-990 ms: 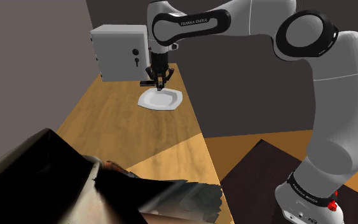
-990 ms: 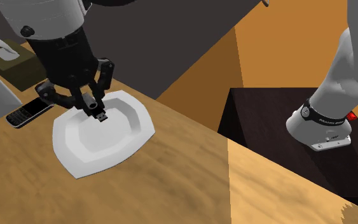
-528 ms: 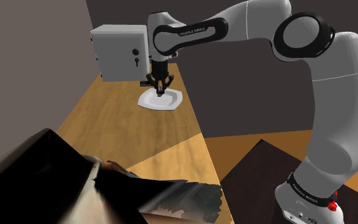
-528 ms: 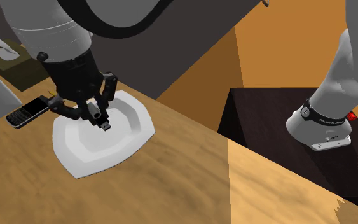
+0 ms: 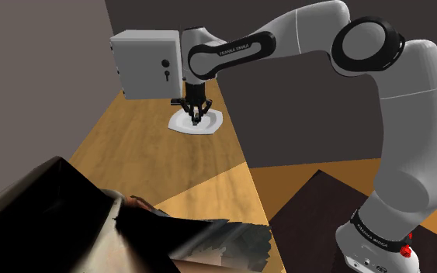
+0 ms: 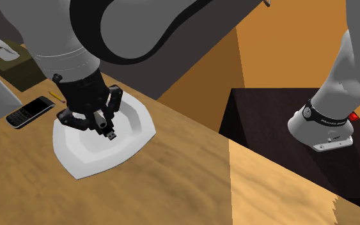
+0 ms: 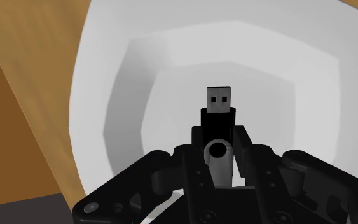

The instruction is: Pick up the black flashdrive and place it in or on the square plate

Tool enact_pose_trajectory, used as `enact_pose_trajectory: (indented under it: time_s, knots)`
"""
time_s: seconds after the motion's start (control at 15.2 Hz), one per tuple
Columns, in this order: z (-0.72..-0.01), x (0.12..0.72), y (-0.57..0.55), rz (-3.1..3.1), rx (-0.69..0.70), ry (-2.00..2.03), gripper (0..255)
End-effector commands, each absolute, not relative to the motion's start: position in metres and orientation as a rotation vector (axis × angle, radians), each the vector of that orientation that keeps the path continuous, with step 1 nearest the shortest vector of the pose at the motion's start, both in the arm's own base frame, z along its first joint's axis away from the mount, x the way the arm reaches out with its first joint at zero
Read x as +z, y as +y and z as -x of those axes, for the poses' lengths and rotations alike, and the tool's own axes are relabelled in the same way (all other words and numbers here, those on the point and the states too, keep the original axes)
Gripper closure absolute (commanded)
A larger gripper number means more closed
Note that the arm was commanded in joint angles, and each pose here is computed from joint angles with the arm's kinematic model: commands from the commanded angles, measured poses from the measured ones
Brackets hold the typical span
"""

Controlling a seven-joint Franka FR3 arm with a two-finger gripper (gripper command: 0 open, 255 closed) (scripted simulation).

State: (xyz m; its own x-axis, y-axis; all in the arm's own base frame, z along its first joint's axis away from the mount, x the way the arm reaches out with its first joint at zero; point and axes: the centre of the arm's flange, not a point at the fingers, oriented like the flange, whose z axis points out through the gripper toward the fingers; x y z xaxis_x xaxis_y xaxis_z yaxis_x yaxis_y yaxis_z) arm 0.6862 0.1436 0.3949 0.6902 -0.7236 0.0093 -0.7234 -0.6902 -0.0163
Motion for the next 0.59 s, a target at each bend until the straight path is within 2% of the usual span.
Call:
enact_pose_trajectory:
  time_s: [0.0, 0.26, 0.33, 0.53]
  knots:
    - [-0.6864, 0.3943, 0.1438, 2.877, -0.024, 1.232, 255]
    - [-0.6864, 0.3943, 0.1438, 2.877, -0.024, 1.232, 255]
    - [-0.6864, 0.3943, 0.1438, 2.877, -0.024, 1.232, 0]
    - [-0.6864, 0.3943, 0.1438, 2.877, -0.024, 1.232, 0]
